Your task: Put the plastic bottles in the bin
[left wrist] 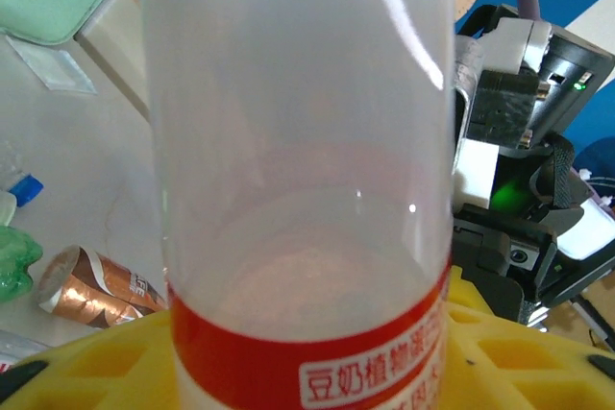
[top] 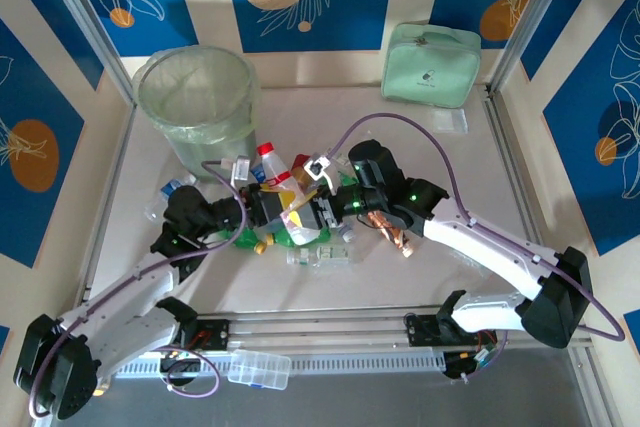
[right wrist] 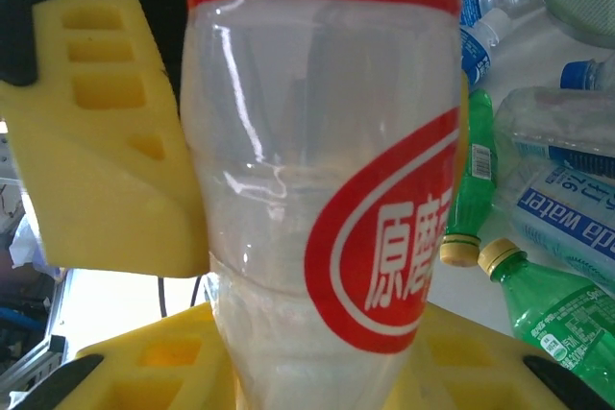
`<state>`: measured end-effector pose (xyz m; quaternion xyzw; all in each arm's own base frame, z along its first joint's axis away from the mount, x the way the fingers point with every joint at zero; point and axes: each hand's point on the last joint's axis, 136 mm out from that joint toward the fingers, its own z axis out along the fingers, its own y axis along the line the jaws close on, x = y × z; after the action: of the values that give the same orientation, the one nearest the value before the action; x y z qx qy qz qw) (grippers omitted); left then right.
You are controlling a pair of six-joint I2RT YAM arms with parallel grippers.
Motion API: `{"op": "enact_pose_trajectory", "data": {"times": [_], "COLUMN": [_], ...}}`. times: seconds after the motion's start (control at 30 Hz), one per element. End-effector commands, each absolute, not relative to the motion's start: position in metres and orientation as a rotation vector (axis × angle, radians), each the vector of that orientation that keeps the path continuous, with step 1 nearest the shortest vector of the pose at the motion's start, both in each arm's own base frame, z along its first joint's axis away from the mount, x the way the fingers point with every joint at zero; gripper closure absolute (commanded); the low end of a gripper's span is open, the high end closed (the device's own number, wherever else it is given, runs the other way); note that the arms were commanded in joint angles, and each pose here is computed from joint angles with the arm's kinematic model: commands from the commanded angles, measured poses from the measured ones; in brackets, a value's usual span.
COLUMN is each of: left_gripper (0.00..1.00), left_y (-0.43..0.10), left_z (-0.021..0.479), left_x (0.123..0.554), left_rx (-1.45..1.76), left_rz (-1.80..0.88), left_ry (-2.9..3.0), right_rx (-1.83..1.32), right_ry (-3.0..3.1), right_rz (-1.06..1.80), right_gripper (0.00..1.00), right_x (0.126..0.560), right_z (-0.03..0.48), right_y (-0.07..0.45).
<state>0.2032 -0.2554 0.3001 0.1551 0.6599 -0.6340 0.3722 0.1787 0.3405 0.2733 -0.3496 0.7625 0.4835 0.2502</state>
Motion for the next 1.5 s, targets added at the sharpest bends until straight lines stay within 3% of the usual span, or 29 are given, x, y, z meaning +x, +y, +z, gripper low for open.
{"op": "enact_pose_trajectory", "data": {"times": [0.0,0.07,0.3,0.4,0.7,0.83,1.13,1.47], "left_gripper": [0.53,0.53,0.54,0.54,0.67,0.85,0.84,0.84], "left_y": [-0.257,-0.256,-0.252,-0.248,-0.21,-0.176,-0.115,-0.059], "left_z": [0.322,0.328,0.338,0.338,0.34,0.339,0.38,0.418], "left_x": [0.193,0.194,0.203,0.21,0.24,0.261,0.318,0.403], "left_rx": [0.471,0.464,0.41,0.375,0.229,0.124,-0.2,-0.522], "left_rz": [-1.604,-1.601,-1.555,-1.485,-1.109,-0.821,-0.535,-0.495], "left_ry": [1.634,1.622,1.643,1.693,1.864,1.981,2.004,1.932], "right_rx": [-0.948,-0.947,-0.939,-0.927,-0.796,-0.715,-0.469,-0.429], "right_ry": [2.048,2.047,2.037,2.033,2.03,2.072,2.186,2.224], "right_rz": [1.325,1.319,1.269,1.242,1.152,1.076,0.886,0.884], "right_gripper": [0.65,0.61,0.28,0.21,0.2,0.2,0.2,0.21], "right_x": [0.178,0.178,0.177,0.176,0.183,0.192,0.228,0.231], "right_z": [0.28,0.281,0.285,0.288,0.298,0.293,0.274,0.269], "right_y": [0.338,0.336,0.327,0.32,0.284,0.265,0.217,0.205]}}
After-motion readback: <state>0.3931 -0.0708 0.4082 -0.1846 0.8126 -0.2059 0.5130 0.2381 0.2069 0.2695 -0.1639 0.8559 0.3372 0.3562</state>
